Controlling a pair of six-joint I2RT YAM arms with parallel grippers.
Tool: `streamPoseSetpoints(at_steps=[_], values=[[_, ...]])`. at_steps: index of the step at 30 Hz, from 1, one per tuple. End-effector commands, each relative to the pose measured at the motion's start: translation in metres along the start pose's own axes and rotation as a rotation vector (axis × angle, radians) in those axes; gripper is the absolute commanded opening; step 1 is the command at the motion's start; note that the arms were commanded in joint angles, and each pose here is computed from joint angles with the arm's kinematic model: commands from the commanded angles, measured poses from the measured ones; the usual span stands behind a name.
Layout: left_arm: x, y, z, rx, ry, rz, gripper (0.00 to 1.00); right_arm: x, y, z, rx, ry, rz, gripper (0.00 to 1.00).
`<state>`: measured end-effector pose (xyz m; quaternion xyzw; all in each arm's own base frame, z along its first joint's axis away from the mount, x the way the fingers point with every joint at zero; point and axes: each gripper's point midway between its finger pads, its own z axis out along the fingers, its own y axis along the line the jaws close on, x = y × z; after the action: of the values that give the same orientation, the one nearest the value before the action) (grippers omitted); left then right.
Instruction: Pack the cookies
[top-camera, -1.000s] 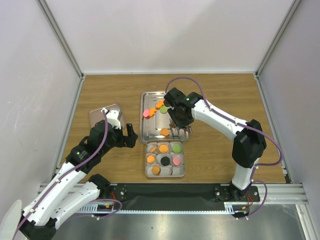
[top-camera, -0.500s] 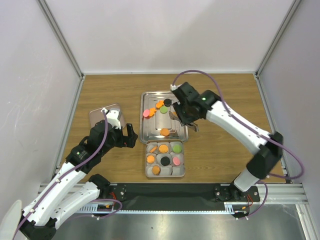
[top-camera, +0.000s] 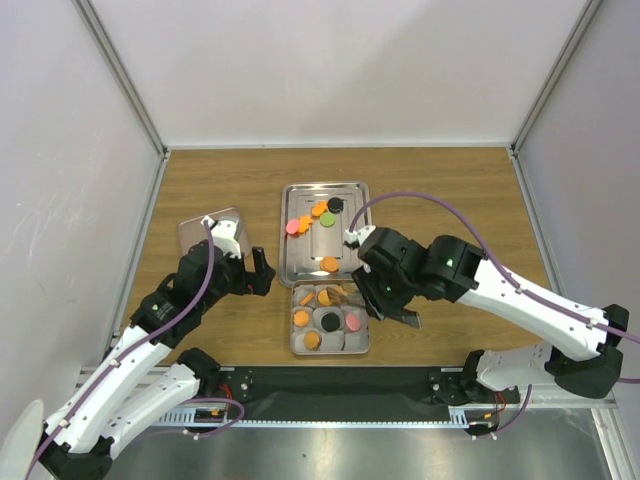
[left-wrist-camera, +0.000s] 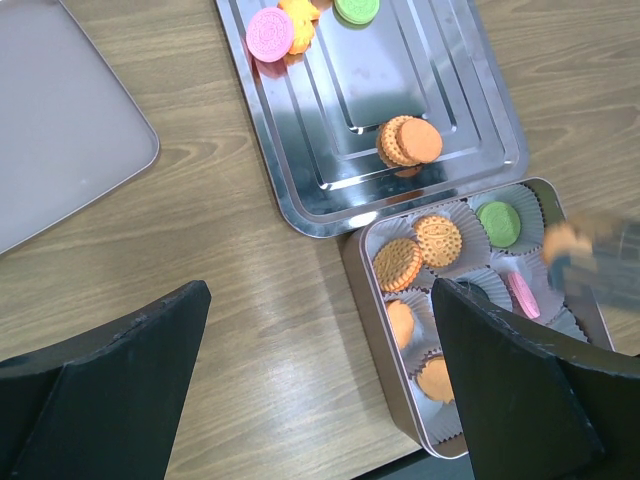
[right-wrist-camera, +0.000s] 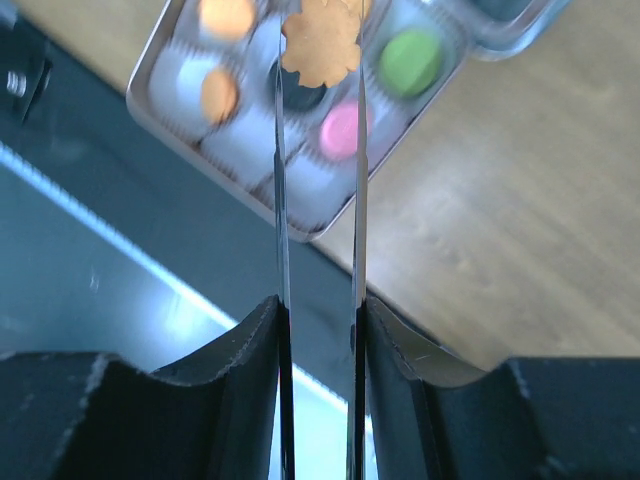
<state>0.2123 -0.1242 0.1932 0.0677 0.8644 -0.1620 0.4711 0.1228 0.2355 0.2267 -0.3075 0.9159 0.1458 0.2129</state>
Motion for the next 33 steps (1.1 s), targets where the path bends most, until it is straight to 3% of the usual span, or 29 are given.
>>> streamPoseSetpoints(at_steps=[1, 14, 33], values=[[-0.012, -0.005, -0.002, 0.028, -0.041, 0.003, 1.00, 0.016, 0.014, -0.015, -0.051, 0.009, 0.028, 0.34], [-0.014, -0.004, -0.003, 0.020, -0.049, 0.001, 1.00, 0.047, 0.043, -0.001, -0.145, 0.133, -0.019, 0.35], [-0.013, -0.005, -0.003, 0.024, -0.049, 0.001, 1.00, 0.059, 0.054, 0.021, -0.166, 0.195, -0.033, 0.36]])
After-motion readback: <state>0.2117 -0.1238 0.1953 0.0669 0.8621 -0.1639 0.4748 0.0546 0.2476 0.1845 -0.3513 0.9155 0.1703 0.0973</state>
